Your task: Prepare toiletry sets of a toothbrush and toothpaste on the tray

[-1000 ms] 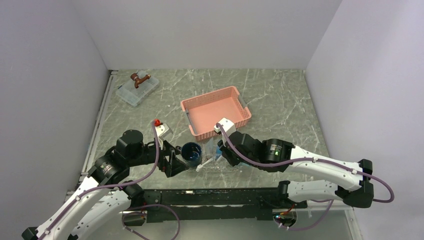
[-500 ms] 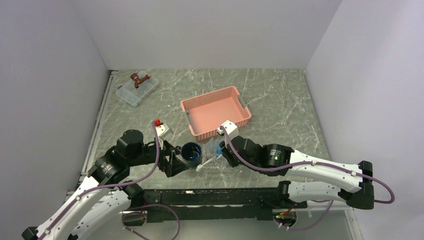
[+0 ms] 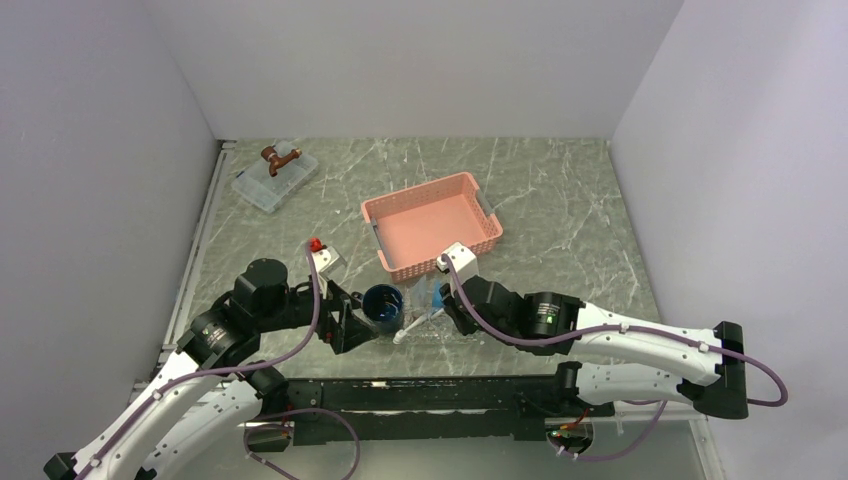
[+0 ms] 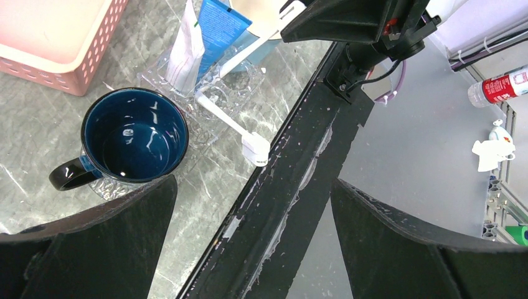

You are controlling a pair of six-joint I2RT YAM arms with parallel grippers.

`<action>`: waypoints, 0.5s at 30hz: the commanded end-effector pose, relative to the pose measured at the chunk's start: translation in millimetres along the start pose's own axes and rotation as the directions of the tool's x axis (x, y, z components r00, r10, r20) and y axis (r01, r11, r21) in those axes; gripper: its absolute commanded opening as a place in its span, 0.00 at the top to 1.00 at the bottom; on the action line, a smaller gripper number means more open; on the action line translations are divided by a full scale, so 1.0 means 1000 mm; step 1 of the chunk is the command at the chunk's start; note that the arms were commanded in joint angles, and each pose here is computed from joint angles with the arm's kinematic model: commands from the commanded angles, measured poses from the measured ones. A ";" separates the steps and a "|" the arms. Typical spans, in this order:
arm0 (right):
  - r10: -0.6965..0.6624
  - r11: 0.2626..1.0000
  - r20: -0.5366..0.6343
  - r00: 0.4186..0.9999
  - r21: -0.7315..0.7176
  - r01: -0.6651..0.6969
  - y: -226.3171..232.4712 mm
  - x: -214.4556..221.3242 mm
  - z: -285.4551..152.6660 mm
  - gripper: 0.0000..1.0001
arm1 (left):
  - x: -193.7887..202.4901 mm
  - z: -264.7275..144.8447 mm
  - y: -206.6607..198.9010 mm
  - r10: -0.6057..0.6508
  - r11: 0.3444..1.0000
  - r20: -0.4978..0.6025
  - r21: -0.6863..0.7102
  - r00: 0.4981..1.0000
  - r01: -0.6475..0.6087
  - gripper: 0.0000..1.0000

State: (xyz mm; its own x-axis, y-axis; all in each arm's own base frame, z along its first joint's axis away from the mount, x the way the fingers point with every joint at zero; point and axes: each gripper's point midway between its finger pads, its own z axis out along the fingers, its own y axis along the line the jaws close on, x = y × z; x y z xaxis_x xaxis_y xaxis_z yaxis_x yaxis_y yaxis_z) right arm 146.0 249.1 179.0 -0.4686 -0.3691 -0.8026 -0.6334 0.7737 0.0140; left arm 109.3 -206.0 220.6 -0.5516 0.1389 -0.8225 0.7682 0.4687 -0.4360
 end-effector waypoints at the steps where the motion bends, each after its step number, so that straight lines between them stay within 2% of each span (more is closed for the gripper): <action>1: 0.045 0.999 0.068 0.997 -0.007 -0.045 0.004 -0.015 -0.002 1.00 | -0.007 0.002 -0.001 0.025 1.000 0.021 0.008 0.999 -0.025 0.01; 12: 0.054 0.999 0.080 0.995 -0.004 -0.054 0.005 -0.011 -0.001 1.00 | -0.006 0.002 -0.001 0.023 1.000 0.018 0.009 1.000 -0.023 0.01; 15: 0.054 0.999 0.087 0.995 -0.010 -0.054 0.007 -0.010 -0.002 0.96 | -0.006 0.003 -0.001 0.022 1.000 0.017 0.009 1.000 -0.022 0.01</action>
State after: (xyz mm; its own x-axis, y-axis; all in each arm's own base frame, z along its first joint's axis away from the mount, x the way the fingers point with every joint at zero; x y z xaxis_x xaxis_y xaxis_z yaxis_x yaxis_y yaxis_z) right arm 142.8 253.3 175.4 -0.4671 -0.3514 -0.8114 -0.6305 0.7757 0.0270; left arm 109.8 -206.4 219.5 -0.5553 0.1418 -0.8195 0.7663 0.4702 -0.4378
